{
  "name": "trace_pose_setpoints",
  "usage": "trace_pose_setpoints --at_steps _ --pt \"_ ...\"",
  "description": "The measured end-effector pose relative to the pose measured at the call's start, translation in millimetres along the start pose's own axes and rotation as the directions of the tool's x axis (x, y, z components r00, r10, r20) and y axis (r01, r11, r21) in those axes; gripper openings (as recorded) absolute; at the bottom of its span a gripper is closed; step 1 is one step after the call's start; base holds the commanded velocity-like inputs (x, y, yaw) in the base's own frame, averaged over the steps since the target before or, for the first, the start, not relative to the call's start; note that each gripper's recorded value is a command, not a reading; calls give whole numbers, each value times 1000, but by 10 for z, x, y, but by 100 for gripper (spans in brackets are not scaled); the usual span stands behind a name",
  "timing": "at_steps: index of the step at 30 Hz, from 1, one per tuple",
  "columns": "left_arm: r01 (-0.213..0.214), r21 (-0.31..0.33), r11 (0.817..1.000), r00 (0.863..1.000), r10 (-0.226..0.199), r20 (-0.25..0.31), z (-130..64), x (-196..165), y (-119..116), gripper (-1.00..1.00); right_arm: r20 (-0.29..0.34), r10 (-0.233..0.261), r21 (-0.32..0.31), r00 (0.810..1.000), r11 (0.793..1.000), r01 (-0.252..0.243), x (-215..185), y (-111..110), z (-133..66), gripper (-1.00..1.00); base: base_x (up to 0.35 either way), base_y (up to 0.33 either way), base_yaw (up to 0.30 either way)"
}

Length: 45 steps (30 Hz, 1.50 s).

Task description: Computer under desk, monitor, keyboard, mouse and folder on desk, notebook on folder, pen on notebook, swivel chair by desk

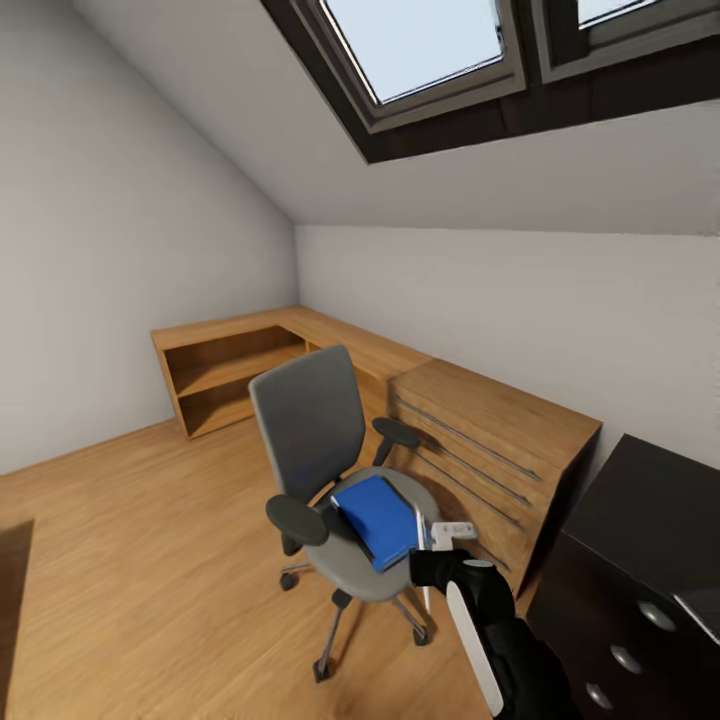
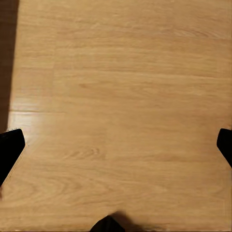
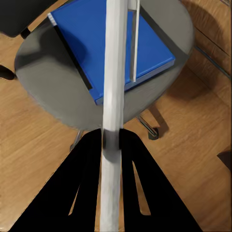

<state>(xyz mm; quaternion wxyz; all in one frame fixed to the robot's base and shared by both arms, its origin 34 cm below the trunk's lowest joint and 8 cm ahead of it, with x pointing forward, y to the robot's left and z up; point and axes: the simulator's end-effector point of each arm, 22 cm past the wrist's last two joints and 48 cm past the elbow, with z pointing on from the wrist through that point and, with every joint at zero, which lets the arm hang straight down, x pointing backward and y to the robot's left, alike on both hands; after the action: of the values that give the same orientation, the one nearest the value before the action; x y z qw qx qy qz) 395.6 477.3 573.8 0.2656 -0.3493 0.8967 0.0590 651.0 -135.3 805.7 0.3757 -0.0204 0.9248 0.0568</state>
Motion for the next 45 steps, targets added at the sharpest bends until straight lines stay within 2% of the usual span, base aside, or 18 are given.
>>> trace_pose_setpoints --at_steps 6,7,12,13,18,22,29,34,38,45 --pt "-23 17 1000 1000 24 -13 -82 67 -119 100 8 1 0 1000 1000 -1 -110 -4 -123 -100 -236 0 -4" --pt "-90 23 996 994 91 -65 -90 339 -150 100 15 2 1 1000 1000 -2 -148 -16 -152 -100 -4 0 -44" --pt "-104 16 994 989 105 -108 -161 538 -135 100 43 5 0 999 1000 -5 -308 -12 -268 -100 0 0 -58" --pt "-124 -1 992 986 123 -111 -175 709 -54 100 36 5 0 999 1000 -5 -309 -12 -292 -100 0 0 -4" --pt "-128 -2 992 989 127 -81 -236 665 -68 100 35 5 4 999 1000 -5 -382 -31 -380 -100 0 0 -1" --pt "-131 3 991 988 130 -80 -291 671 -96 100 37 18 19 999 1000 -19 -435 -132 -433 -100 0 0 -3" --pt "-167 6 986 975 166 -145 -419 997 -100 100 55 45 35 997 998 -47 -569 -257 -577 -100 0 0 -163" --pt "-175 2 985 968 172 -182 -517 1182 -81 100 75 91 60 993 994 -95 -666 -457 -756 -100 0 0 -260" --pt "-176 1 984 966 173 -194 -579 1228 -85 100 58 153 99 987 982 -158 -641 -751 -860 -100 0 0 -271" --pt "-172 7 985 965 170 -202 -675 1251 -134 100 54 190 121 980 973 -195 -659 -908 -956 -100 0 0 -273"
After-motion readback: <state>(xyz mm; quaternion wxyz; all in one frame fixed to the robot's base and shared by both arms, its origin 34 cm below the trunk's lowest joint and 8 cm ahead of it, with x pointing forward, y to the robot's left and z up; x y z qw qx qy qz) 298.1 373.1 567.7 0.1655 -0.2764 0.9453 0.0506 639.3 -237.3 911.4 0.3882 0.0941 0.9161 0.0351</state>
